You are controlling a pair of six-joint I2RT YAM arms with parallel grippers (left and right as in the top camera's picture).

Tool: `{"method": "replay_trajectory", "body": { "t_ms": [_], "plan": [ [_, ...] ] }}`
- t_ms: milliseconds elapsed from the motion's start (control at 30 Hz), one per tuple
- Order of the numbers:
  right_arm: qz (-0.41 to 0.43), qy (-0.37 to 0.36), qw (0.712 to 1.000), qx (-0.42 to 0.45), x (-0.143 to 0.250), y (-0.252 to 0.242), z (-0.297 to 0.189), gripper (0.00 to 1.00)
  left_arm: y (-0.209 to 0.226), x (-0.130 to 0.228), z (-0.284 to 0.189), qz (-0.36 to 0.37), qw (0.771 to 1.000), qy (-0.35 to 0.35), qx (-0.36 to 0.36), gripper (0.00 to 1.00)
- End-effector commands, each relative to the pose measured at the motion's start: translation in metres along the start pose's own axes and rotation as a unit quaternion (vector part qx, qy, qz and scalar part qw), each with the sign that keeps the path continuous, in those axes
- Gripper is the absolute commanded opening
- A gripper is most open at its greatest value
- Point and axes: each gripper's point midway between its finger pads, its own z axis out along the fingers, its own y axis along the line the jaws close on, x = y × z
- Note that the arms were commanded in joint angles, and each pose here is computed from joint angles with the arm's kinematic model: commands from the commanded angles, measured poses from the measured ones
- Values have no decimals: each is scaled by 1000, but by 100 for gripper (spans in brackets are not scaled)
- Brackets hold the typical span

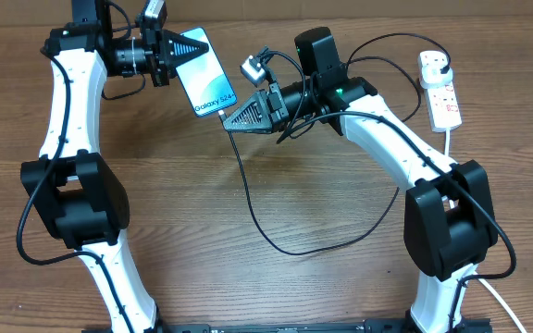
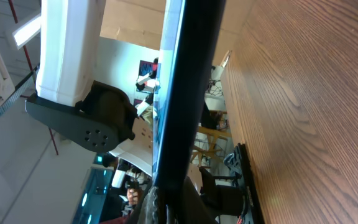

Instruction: Plug charger to phone and switch on socket

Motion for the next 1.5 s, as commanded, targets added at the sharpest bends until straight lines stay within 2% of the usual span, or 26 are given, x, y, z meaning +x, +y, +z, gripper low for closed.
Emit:
{"method": "replay_trajectory", "body": {
  "t_ms": [0,733,1033,1467],
  "plan": [
    [-2,5,1000,-10,1,5,-2,4,-13,2,0,20,1000,6,18,4],
    [-2,3,1000,-7,0,4,-2,4,-9,4,2,8,1000,6,10,4],
    [3,3,1000,-8,0,4,-2,4,0,4,10,9,1000,6,-19,4],
    [7,4,1000,-8,0,4,-2,4,-5,3,2,9,1000,3,-3,4]
  ]
}}
